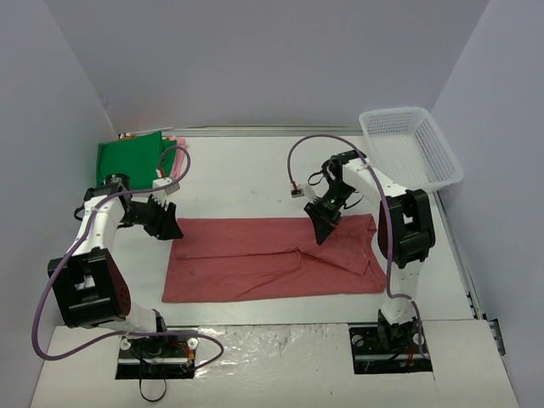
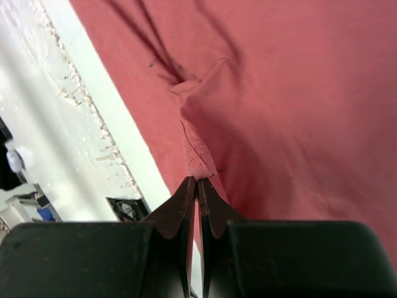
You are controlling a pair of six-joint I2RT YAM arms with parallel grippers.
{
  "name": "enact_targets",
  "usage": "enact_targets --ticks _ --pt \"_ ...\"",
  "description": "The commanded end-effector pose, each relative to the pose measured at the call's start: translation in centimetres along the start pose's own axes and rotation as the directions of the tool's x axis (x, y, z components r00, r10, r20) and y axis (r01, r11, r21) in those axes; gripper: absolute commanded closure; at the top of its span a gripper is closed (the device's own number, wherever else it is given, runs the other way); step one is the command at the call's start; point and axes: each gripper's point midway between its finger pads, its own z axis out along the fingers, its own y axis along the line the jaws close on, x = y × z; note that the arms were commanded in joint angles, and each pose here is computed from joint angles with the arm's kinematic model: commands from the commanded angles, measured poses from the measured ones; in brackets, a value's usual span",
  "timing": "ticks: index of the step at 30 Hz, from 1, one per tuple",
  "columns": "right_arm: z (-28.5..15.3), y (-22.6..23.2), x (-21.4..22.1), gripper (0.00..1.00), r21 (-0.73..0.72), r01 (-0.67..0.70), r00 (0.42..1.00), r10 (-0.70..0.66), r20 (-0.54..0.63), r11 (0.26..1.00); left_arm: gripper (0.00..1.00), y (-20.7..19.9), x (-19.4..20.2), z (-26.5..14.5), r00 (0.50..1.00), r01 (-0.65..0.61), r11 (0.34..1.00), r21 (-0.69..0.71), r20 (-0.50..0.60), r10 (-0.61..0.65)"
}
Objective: Fold and stack the t-shirts
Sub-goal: Fold the other side of the tshirt into a rectangle
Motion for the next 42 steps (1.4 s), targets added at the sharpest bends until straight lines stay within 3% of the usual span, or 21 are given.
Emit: enact_targets --ticks 1,8,11,13,18,29,35,39,42 --pt "0.2 2.8 2.0 1.00 -0.038 -0.001 0.997 -0.002 -0.082 0.999 0.59 -1.1 -0.6 -0.7 0.999 -0.022 1.000 0.016 0.040 0.021" --pt "2.6 5.2 3.7 1.00 -0.090 0.020 0.983 -0.036 -0.179 0.996 0.59 -1.2 -0.4 -0.6 0.999 -0.021 1.000 0.017 0.037 0.021" --pt "3.7 6.2 4.5 0.94 -0.122 0.024 0.974 -0.051 -0.221 0.992 0.59 -1.1 -0.3 -0.6 0.999 -0.017 1.000 0.017 0.035 0.017" --pt "4.5 6.6 4.7 0.84 -0.143 0.035 0.968 -0.069 -0.243 0.989 0.59 -1.0 -0.3 -0.5 0.999 -0.017 1.000 0.017 0.034 0.017" --pt "5.7 6.6 4.6 0.77 -0.188 0.029 0.965 -0.077 -0.249 0.982 0.59 -1.0 -0.1 -0.4 1.000 -0.011 1.000 0.020 0.028 0.010" --pt "6.8 8.0 3.1 0.69 -0.238 0.056 0.964 -0.115 -0.241 0.970 0.59 -1.2 0.0 -0.5 1.000 -0.012 1.000 0.024 0.028 0.011" --pt "4.0 7.2 1.2 0.69 -0.101 0.124 0.969 -0.142 -0.200 0.987 0.59 -1.2 -0.1 -0.4 1.000 -0.011 0.999 0.032 0.029 0.010" --pt "1.9 4.8 1.4 0.76 0.001 0.075 0.985 -0.074 -0.155 0.997 0.59 -1.4 -0.1 -0.5 0.999 -0.012 0.999 0.031 0.031 0.011" --pt "1.0 2.4 3.3 0.90 0.093 0.004 0.990 0.010 -0.142 0.996 0.64 -1.2 -0.3 -0.4 0.999 -0.017 0.999 0.034 0.036 0.015"
